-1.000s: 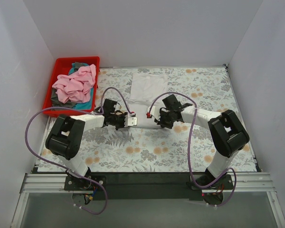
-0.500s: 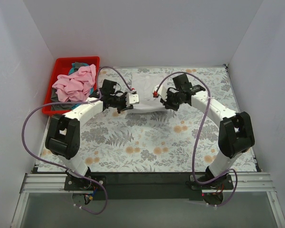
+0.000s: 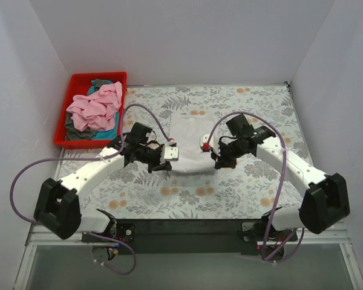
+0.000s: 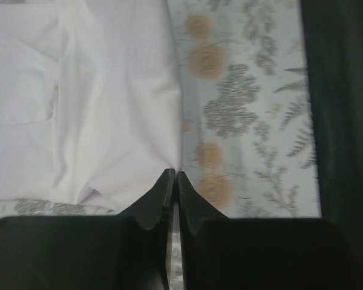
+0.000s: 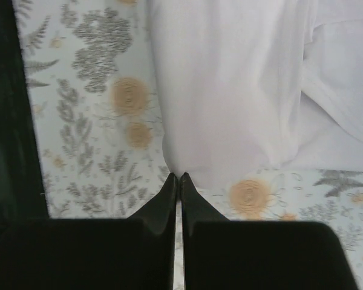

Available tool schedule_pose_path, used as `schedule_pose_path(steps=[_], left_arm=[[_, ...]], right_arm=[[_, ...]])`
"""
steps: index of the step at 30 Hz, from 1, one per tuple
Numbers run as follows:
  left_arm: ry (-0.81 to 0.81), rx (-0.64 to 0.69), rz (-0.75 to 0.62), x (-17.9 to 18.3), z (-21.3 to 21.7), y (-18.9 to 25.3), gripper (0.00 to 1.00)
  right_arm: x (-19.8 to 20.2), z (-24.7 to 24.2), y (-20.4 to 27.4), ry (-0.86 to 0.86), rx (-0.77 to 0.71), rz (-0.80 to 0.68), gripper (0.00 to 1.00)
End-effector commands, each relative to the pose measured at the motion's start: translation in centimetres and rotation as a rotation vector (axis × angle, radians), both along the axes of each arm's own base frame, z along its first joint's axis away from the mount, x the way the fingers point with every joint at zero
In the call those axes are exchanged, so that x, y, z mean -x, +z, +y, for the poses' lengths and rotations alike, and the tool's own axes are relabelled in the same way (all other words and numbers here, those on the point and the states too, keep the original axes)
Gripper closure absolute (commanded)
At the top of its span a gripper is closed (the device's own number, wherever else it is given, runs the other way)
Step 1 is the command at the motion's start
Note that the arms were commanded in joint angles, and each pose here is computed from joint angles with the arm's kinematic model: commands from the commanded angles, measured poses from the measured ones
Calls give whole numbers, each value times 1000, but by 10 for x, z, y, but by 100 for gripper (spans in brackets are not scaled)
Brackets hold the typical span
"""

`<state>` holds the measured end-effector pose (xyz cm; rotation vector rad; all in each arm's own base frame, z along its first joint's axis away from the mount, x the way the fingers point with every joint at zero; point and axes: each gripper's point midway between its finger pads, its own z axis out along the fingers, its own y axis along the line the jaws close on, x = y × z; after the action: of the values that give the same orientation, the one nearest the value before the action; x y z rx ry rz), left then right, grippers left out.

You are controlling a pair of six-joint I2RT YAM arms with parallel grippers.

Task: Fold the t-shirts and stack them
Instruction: Fold the tshirt

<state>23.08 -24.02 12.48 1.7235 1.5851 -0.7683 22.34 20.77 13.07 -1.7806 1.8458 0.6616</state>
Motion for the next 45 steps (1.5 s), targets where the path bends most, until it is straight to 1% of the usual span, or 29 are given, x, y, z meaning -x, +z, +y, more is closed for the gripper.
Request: schedule_pose_path(steps=[1,4,6,8,9,10,11,12,14,15,17,19,20,21,22,23,24,25,26,28,30,34,37,38,40,41,42,44,45], left_arm=[[-67,35,171,74,2,16,100],[-79,71,225,102,4,35,100],[-46,66,226,99,4,42,100],[-22,57,181,82,2,53,100],[-21,28,208,76,1,47,100],[-24,21,195,69,0,47,100],[-5,35,175,53,-2,55,100],[4,16,198,42,-4,46,100],[26,34,167,12,-1,50,100],[37,18,194,-1,-1,39,100],[68,23,195,-26,5,33,100],[77,6,227,-48,5,19,100],[92,6,232,-59,9,14,100],[104,-4,238,-72,8,0,100],[114,-8,234,-80,8,-6,100],[125,-10,235,-87,8,-12,100],[137,-19,241,-97,8,-27,100],[145,-18,242,-105,8,-31,100],[153,-30,272,-109,9,-48,100],[172,-47,265,-121,9,-61,100],[195,-51,281,-127,8,-75,100],[209,-43,335,-118,7,-81,100],[198,-46,386,-89,11,-84,100],[186,-53,406,-70,14,-86,100],[177,-56,414,-53,15,-85,100],[172,-45,406,-45,15,-77,100],[168,-48,429,-31,18,-80,100],[163,-26,417,-20,19,-66,100],[160,-26,429,-12,20,-65,100]], right_arm=[[69,-4,7,82,-52,147,99],[108,-7,21,119,-115,232,99],[119,-9,29,122,-131,264,99],[109,-6,36,121,-126,236,99],[102,-5,37,119,-120,224,99],[95,-5,38,118,-111,209,99],[83,0,35,134,-102,199,99],[73,0,34,125,-99,200,99],[52,5,26,130,-85,214,99],[39,3,23,113,-82,214,99],[19,4,18,107,-84,218,99],[-12,8,11,90,-84,223,99],[-21,9,-5,82,-66,274,99],[-38,12,-2,71,-75,256,99],[-46,14,-7,67,-79,270,99],[-53,15,-27,56,-63,325,99],[-62,15,-33,45,-62,335,99],[-74,19,-35,35,-65,332,99],[-80,20,-53,25,-49,374,99],[-88,25,-62,12,-53,396,99],[-87,25,-79,8,-39,436,99],[-77,19,-97,-9,-12,469,99],[-63,18,-100,-24,-21,471,99],[-45,16,-102,-27,-12,506,99],[-25,16,-103,-19,-21,531,99],[-14,19,-95,-6,-28,525,99],[13,12,-102,-14,-10,588,99],[35,17,-88,11,-42,578,99],[56,11,-91,-2,-30,631,99]])
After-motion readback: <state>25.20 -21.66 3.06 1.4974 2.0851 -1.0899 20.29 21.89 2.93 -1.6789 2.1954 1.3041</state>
